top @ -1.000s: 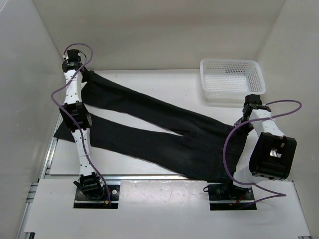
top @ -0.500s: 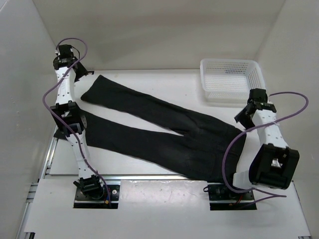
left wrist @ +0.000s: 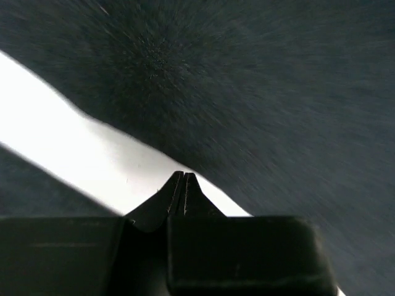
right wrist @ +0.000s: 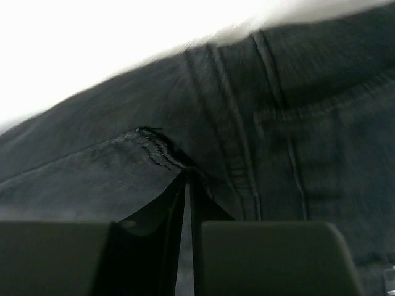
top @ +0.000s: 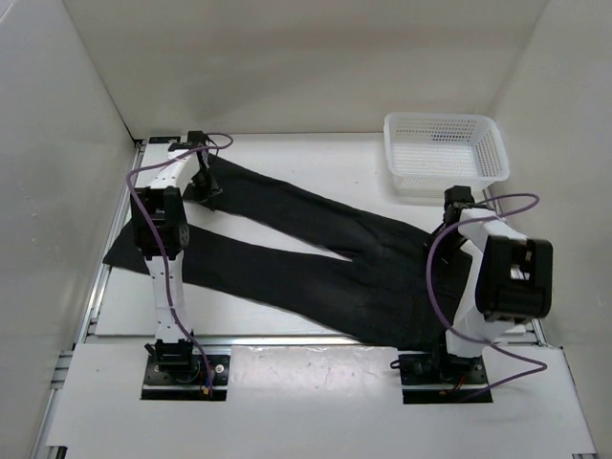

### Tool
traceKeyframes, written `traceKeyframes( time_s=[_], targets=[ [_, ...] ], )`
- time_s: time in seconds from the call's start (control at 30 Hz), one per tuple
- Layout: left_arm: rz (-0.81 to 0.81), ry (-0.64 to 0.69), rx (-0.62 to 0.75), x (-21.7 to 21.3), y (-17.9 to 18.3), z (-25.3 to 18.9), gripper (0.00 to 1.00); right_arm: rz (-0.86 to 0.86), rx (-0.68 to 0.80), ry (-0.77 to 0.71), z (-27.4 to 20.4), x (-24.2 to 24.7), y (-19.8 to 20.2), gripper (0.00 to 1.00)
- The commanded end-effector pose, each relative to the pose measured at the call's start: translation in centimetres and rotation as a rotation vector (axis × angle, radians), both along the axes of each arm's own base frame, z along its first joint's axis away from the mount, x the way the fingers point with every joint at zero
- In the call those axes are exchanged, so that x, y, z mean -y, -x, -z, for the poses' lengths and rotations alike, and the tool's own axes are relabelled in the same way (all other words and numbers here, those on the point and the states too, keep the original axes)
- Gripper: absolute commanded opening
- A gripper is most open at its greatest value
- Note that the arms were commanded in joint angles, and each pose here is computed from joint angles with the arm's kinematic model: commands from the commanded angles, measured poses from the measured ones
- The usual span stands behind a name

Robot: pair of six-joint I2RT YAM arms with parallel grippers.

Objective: Fold and stack the trousers
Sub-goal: Flatten the trousers out

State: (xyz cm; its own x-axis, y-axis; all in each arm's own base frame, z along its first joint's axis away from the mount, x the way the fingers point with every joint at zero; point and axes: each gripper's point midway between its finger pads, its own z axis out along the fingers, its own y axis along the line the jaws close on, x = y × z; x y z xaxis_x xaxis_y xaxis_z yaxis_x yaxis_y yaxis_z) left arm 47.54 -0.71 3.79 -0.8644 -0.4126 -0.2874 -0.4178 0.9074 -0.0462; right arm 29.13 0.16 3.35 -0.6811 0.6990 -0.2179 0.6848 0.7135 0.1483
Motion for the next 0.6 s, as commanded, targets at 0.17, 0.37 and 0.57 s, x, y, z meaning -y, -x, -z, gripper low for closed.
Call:
traceKeyframes(
  time_s=[0.17,0.37,0.57],
  targets=[
    [0.011,-0.036,-0.032,-1.3,-2.0,0.8,0.1,0.073,-0.003,0.073,1.6,1.3,-6.3,0.18],
    [0.038,0.022,0.039,-0.2,-5.8,0.2,0.1,0.074,-0.02,0.158,1.0,3.1,-10.2,0.24],
    [0.01,-0.02,0.171,-1.0,-5.2,-7.9,0.1,0.034,0.133,0.181,-4.9,2.5,-10.0,0.36]
  ],
)
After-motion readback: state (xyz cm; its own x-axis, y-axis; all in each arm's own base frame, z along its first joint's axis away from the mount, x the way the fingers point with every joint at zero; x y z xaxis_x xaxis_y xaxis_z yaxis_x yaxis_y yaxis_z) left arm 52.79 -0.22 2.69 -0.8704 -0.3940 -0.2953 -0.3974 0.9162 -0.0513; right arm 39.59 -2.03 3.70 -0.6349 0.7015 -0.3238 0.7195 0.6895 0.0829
